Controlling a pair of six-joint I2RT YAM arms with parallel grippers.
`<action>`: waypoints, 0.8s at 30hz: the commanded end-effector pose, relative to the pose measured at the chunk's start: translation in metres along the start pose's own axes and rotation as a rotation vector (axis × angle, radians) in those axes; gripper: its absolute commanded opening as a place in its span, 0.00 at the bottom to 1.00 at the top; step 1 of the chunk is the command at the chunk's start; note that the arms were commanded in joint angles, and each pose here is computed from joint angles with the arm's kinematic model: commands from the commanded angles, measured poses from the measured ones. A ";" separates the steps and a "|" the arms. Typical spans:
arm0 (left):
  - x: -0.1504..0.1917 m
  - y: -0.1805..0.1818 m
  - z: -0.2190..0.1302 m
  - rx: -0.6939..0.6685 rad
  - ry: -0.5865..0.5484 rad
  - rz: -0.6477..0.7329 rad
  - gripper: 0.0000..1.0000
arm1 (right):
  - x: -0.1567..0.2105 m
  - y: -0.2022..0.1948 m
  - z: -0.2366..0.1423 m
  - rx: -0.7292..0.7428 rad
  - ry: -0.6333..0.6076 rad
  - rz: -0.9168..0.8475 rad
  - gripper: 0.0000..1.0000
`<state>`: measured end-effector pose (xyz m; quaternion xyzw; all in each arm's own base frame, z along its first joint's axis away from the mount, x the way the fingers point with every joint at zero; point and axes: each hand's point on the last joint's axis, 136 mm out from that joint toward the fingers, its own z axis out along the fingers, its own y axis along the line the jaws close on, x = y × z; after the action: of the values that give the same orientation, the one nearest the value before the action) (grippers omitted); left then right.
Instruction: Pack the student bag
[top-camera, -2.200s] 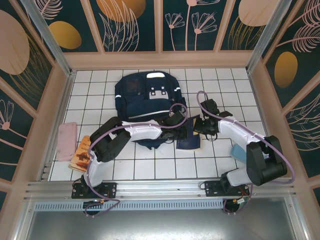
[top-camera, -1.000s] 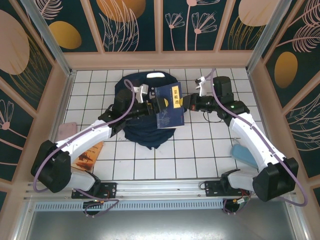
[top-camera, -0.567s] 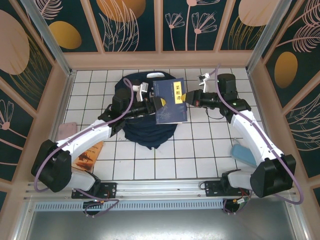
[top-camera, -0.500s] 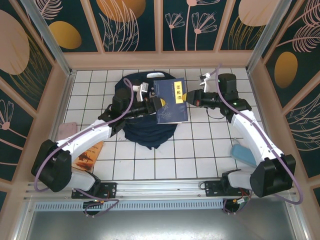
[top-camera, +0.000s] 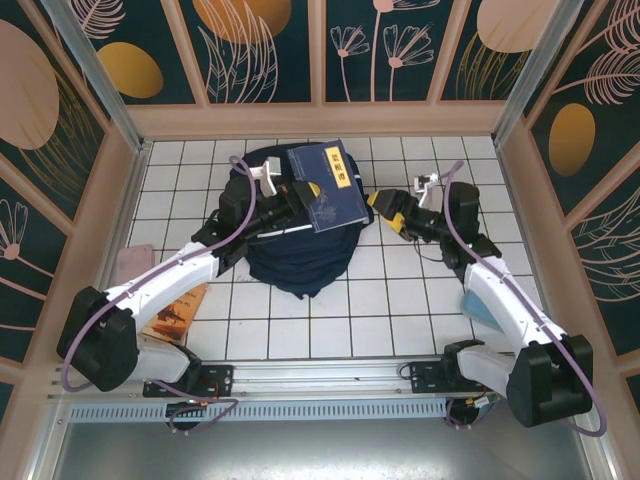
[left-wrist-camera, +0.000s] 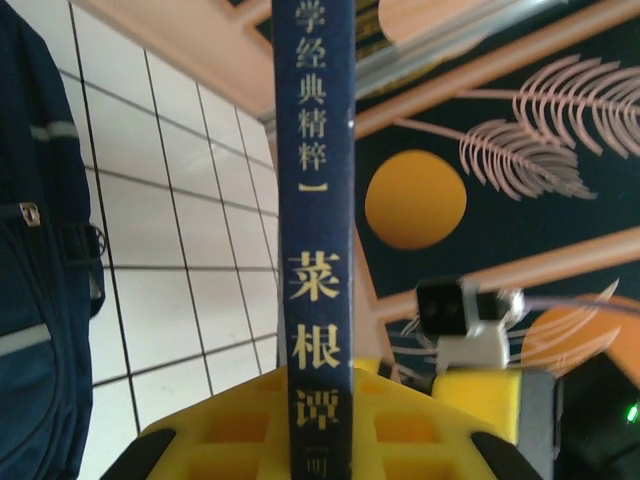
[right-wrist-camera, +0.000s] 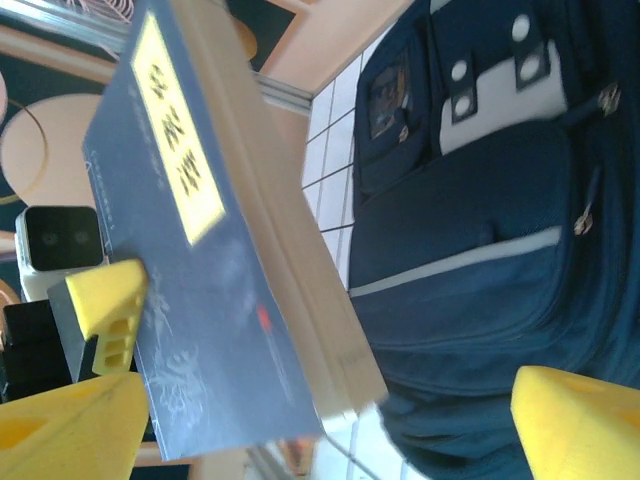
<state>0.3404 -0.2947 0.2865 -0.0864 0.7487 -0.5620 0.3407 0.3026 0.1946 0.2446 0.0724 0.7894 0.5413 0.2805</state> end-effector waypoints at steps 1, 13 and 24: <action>-0.030 -0.027 -0.010 0.092 -0.149 -0.045 0.07 | 0.000 0.038 0.003 -0.165 -0.063 0.049 0.99; -0.036 -0.030 -0.014 0.172 -0.201 -0.168 0.05 | 0.007 0.070 0.029 -0.385 -0.084 0.210 0.99; -0.037 -0.024 -0.015 0.193 -0.224 -0.230 0.04 | 0.002 0.085 0.040 -0.489 -0.132 0.262 0.77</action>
<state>0.3531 -0.2779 0.3001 -0.1967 0.6735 -0.6234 0.3449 0.3087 0.2661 0.2782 0.1555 0.6510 0.7066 0.2297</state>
